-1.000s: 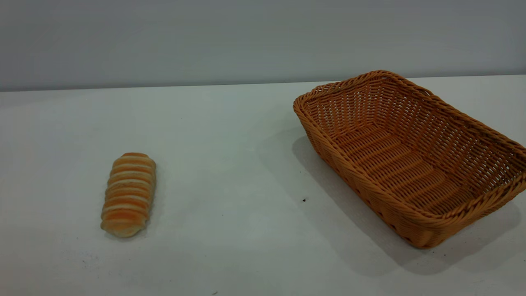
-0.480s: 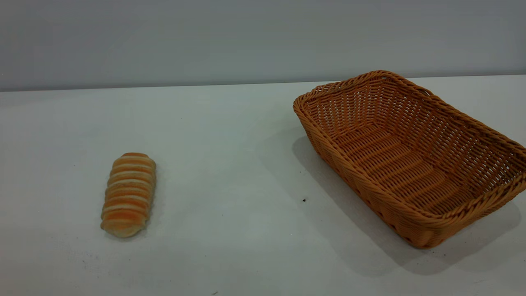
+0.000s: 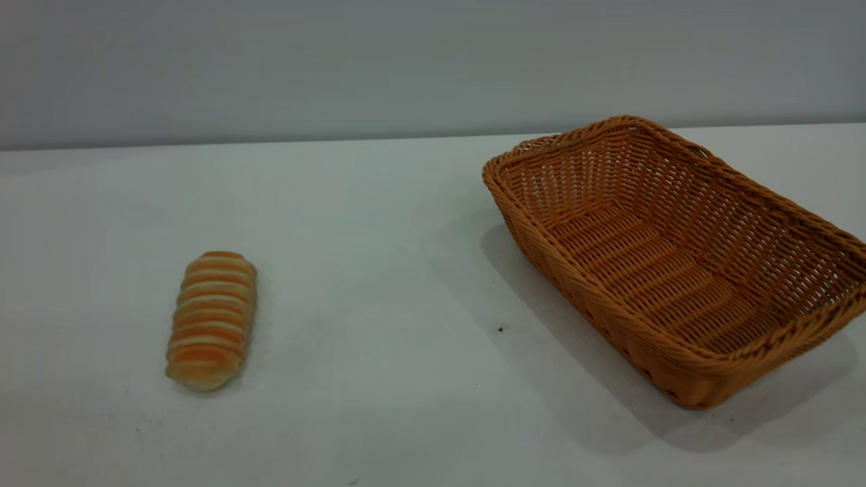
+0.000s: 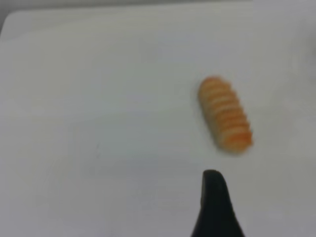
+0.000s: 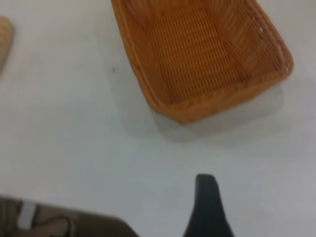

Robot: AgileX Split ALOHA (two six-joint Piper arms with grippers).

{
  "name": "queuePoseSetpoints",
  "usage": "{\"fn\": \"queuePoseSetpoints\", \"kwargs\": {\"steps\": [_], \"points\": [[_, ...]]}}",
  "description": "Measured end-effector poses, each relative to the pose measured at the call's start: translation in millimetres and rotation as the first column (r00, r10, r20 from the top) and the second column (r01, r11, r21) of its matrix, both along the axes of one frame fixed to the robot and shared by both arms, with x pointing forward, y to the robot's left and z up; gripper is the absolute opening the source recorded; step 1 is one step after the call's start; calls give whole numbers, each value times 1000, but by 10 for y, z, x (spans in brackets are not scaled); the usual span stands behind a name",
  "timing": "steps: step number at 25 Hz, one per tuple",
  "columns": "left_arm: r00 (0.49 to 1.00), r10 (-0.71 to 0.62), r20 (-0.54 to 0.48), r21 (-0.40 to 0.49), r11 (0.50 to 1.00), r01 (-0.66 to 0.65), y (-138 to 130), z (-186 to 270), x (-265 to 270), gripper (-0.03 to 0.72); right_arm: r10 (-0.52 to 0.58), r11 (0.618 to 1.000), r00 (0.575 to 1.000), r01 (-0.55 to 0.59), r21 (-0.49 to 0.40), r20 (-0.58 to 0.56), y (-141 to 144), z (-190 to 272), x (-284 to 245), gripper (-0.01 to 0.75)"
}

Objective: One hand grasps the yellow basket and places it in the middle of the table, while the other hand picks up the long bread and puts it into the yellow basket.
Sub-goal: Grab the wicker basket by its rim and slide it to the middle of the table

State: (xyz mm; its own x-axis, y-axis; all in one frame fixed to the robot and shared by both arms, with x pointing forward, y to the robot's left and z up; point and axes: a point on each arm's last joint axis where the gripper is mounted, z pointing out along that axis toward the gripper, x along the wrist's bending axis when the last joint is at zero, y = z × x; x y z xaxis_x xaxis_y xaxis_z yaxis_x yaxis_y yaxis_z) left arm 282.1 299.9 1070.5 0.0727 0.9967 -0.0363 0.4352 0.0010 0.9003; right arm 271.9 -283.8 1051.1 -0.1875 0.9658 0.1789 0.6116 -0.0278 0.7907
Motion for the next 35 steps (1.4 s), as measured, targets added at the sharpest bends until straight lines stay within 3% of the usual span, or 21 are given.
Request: {"fn": "queuePoseSetpoints", "kwargs": {"steps": [5,10,18,27,32,35], "points": [[999,-17,-48,0,1000,17,-98,-9,525,571,-23,1000,999,23,4,-44,91,3,426,531],[993,-26,-118,-13,1000,25,-179,-147,940,571,-53,998,983,55,6,-178,206,-183,902,531],[981,-26,-192,-115,993,3,-248,-263,1093,571,-143,982,925,178,69,-353,381,-479,1582,531],[980,-26,-196,-118,993,3,-249,-265,1091,571,-251,939,821,335,77,-513,486,-776,2051,529],[980,-26,-196,-118,993,3,-249,-266,1091,571,-357,871,723,486,69,-591,382,-952,2139,529],[980,-26,-199,-117,993,3,-249,-268,1089,571,-384,846,690,530,66,-614,352,-1032,2177,529]]}}
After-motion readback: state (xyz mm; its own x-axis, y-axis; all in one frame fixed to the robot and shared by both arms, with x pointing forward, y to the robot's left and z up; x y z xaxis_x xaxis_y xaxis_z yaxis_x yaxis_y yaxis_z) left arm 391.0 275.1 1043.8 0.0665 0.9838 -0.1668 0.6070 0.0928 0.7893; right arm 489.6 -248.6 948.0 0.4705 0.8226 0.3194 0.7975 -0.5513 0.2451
